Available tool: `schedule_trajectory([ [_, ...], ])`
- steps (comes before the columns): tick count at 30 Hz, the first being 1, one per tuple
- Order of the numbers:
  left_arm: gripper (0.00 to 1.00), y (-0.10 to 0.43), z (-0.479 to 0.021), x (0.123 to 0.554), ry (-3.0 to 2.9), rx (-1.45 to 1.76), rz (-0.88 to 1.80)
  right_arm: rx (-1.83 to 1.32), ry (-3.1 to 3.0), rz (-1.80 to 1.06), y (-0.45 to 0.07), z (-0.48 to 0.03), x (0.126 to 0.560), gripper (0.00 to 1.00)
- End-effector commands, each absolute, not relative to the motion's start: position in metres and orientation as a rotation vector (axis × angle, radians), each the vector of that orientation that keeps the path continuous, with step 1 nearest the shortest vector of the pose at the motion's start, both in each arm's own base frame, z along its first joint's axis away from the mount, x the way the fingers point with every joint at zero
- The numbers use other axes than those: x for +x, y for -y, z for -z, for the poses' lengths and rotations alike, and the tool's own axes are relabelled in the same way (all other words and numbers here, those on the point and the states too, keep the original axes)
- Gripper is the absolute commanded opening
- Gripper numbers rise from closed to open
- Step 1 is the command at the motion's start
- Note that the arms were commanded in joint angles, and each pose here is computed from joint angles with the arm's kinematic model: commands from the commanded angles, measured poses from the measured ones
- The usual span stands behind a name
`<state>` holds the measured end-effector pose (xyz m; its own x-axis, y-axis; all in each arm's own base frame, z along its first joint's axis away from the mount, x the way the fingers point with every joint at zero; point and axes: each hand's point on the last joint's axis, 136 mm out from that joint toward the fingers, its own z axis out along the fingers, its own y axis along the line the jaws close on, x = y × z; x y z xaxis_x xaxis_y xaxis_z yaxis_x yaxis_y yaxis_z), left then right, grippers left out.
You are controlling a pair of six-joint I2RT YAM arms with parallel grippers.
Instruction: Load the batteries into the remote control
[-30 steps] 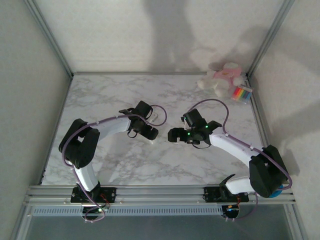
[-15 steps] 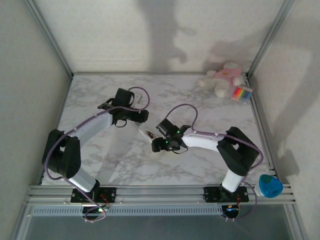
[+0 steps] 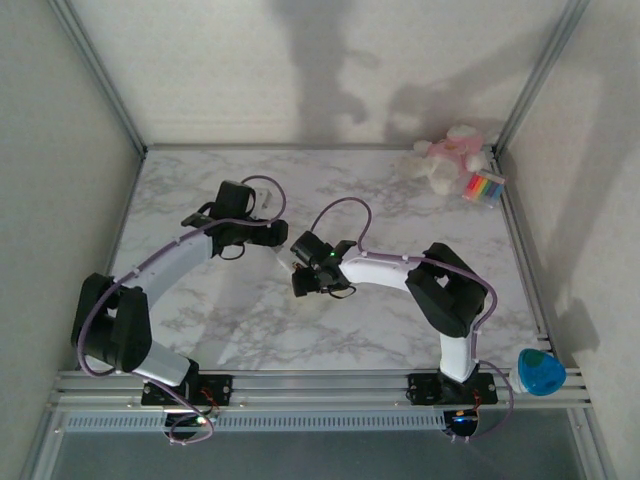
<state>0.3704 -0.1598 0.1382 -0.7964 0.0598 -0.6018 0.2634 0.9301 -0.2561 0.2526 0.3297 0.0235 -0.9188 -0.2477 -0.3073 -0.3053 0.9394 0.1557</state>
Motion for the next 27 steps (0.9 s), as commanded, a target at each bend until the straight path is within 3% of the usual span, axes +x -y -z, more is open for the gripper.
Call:
schedule_trajectory([
  [1,0.87,0.159,-0.146,0.366,-2.456,0.213,0.473,-0.385,-2.812,-0.137,-0.311,-0.016,0.261,0.82],
  [15,0.84,0.175,-0.130,0.359,-2.515,0.178,0.550,-0.301,-2.778,-0.195,-0.304,-0.033,0.268,0.81],
  [22,0.82,0.197,-0.104,0.345,-2.598,0.192,0.519,-0.301,-2.697,-0.389,-0.302,-0.074,0.263,0.85],
  [27,0.76,0.209,-0.086,0.342,-2.640,0.252,0.492,-0.201,-2.669,-0.446,-0.273,-0.094,0.260,0.90],
])
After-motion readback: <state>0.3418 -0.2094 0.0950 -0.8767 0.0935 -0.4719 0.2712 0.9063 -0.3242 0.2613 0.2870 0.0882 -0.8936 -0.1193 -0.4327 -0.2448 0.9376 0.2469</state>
